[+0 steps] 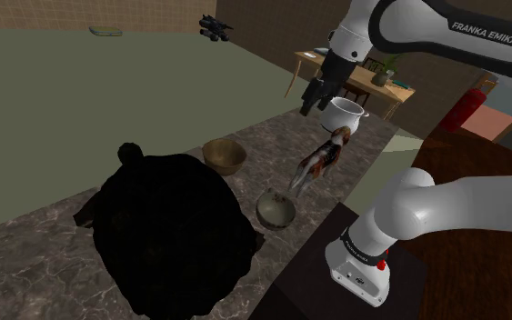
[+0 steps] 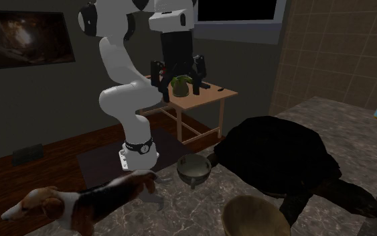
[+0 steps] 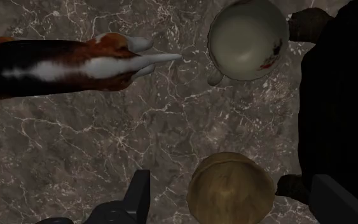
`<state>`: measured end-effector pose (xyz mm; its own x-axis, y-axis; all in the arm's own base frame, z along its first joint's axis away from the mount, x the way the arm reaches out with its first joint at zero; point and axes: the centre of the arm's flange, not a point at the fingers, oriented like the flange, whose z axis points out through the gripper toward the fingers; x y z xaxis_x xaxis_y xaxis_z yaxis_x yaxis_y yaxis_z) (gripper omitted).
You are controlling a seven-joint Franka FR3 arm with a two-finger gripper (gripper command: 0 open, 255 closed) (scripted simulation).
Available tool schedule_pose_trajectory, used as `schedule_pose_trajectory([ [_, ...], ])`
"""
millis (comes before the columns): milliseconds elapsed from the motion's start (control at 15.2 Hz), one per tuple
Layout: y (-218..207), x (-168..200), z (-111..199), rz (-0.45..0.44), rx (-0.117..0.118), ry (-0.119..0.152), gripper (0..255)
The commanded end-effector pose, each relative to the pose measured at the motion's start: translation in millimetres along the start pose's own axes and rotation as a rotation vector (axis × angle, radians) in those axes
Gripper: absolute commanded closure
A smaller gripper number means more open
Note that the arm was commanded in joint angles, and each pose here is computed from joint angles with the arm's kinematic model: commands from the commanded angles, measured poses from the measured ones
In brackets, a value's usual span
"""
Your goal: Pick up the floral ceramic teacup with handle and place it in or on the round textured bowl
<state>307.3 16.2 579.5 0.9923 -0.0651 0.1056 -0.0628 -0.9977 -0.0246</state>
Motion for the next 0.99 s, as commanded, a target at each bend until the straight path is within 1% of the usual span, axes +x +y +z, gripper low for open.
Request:
schedule_pose_trajectory([
  [0,0.0,0.0,0.0,0.000,0.000,0.000,0],
  [924,-3.3,-23.7,180.8,-0.115,0.048,-0.115,0],
])
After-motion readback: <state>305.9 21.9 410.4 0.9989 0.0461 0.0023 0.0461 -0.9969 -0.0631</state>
